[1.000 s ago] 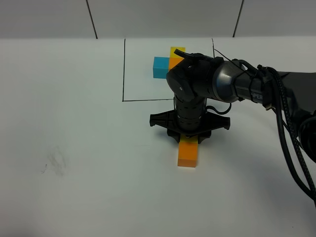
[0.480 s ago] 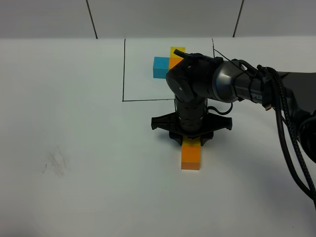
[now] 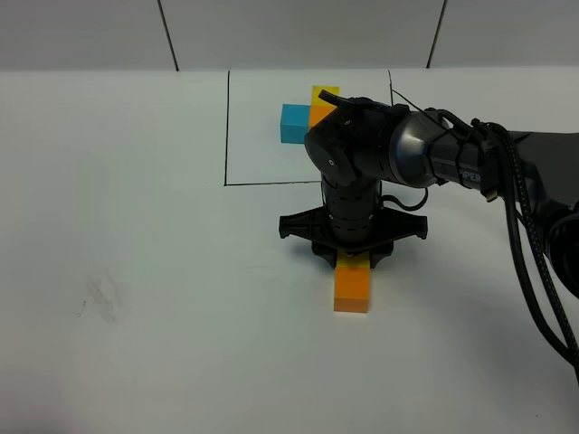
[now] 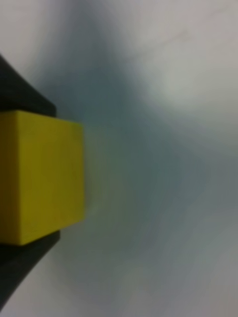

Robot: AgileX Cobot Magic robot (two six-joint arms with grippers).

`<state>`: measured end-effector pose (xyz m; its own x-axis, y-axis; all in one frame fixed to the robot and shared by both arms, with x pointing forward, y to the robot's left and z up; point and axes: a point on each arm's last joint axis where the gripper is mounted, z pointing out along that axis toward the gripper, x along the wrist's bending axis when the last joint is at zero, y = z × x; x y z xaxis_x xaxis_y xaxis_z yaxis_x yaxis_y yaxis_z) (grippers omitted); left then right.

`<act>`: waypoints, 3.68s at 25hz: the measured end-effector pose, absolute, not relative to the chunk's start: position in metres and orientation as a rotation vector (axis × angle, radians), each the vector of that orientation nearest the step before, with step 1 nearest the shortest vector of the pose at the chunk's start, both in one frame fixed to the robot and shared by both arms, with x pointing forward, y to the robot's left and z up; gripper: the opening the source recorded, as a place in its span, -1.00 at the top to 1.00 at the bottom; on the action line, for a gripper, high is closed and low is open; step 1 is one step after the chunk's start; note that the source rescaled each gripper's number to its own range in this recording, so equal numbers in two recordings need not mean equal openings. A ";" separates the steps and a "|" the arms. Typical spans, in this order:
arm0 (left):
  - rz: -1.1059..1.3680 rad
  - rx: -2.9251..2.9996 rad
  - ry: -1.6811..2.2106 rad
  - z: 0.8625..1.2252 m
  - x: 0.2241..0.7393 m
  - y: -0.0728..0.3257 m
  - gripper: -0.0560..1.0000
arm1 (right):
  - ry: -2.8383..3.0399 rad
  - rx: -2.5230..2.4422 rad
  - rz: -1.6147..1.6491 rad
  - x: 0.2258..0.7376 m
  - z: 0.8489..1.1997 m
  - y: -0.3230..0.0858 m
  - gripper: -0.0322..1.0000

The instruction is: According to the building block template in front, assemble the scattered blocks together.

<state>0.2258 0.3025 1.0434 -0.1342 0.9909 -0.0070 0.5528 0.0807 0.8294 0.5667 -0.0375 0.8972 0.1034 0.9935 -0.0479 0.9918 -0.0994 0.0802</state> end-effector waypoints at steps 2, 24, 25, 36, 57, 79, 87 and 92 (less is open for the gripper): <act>0.928 1.530 1.758 1.043 0.226 0.303 0.13 | 2.044 2.269 0.043 0.567 0.897 -0.037 0.56; 0.928 1.530 1.758 1.043 0.226 0.303 0.13 | 2.102 2.104 0.156 0.579 0.961 -0.034 -0.29; 0.928 1.530 1.758 1.043 0.226 0.303 0.13 | 2.102 2.082 0.195 0.580 0.974 -0.035 -0.30; 0.928 1.530 1.758 1.043 0.226 0.303 0.13 | 1.876 1.582 0.477 0.559 1.149 -0.096 -0.32; 0.928 1.530 1.758 1.043 0.226 0.303 0.13 | 1.682 1.710 0.485 0.507 1.234 -0.295 -1.00; 0.928 1.530 1.758 1.043 0.226 0.303 0.13 | 1.861 2.275 0.388 0.564 1.006 -0.312 -1.00; 0.928 1.530 1.758 1.043 0.226 0.303 0.13 | 1.856 2.348 0.348 0.580 0.967 -0.311 -1.00; 0.928 1.530 1.758 1.043 0.226 0.303 0.13 | 1.826 2.357 0.363 0.588 0.954 -0.312 -1.00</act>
<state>0.2258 0.3025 1.0434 -0.1342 0.9909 -0.0070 0.5528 0.0807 0.8294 0.5879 -0.3121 0.9536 0.2350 0.9663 0.1051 0.9331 -0.2546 0.2541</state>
